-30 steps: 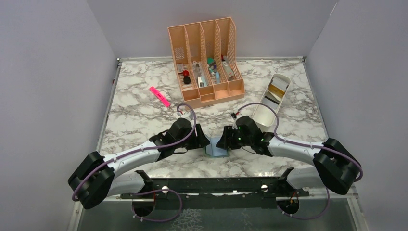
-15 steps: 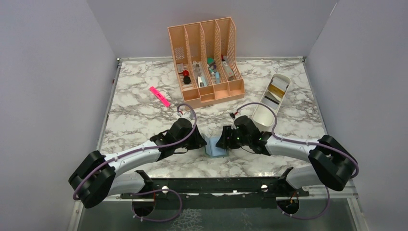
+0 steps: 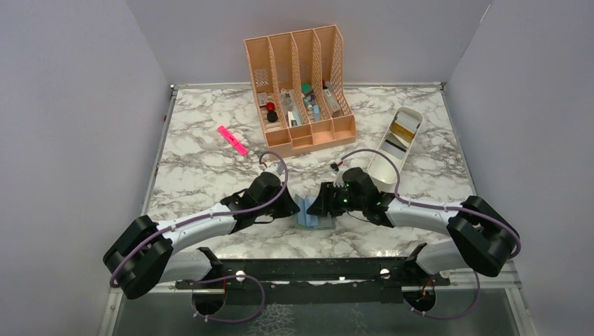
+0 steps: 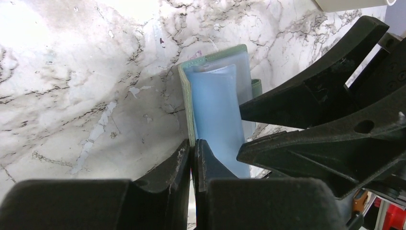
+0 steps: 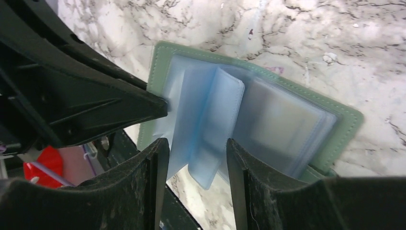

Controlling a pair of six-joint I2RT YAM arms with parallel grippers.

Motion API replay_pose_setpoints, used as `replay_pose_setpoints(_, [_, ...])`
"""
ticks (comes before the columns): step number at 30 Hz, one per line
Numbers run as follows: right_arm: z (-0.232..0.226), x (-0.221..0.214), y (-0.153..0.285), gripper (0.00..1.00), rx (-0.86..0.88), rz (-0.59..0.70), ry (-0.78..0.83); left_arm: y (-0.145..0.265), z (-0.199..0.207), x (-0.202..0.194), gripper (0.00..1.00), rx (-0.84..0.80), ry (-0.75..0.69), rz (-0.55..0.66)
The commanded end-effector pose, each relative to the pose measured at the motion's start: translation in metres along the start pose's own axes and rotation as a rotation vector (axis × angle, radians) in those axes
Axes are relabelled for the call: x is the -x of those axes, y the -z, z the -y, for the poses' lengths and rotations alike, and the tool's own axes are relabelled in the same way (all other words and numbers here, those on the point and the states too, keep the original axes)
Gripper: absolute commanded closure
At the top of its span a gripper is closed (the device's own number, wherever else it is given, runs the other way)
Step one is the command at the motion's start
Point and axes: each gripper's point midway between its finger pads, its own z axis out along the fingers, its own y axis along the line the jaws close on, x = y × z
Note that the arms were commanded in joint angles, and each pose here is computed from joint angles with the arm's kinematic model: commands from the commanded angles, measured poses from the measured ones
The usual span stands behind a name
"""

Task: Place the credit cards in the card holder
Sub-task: Turn over the card slot in the card holder.

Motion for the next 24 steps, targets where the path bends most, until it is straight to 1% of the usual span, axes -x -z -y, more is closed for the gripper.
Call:
replay_pose_setpoints(1, [-0.019,-0.002,-0.001,0.48,0.105,-0.004,-0.008,-0.001,-0.005,-0.006,0.85,0.006,-0.013,-0.006])
replay_pose_setpoints(5, [-0.019,-0.006,-0.005,0.48,0.123,-0.016,-0.018,0.003,-0.002,-0.004,0.65,0.000,-0.001,-0.002])
replay_pose_setpoints(7, [-0.018,-0.008,-0.006,0.48,0.131,-0.016,-0.029,0.005,0.003,-0.003,0.57,-0.019,0.013,0.000])
replay_pose_setpoints(9, [-0.016,-0.010,-0.007,0.48,0.130,-0.019,-0.037,0.005,0.006,-0.004,0.51,-0.040,0.033,-0.005])
replay_pose_setpoints(12, [-0.011,-0.011,-0.007,0.48,0.106,-0.016,-0.039,0.005,0.011,-0.005,0.47,-0.073,0.048,-0.008])
replay_pose_setpoints(17, [-0.005,-0.011,-0.005,0.48,0.072,-0.005,-0.031,0.003,0.010,-0.006,0.43,-0.061,0.049,-0.014])
replay_pose_setpoints(24, [0.007,-0.008,-0.001,0.48,-0.012,0.004,-0.012,0.002,0.008,-0.003,0.42,-0.042,0.037,-0.005])
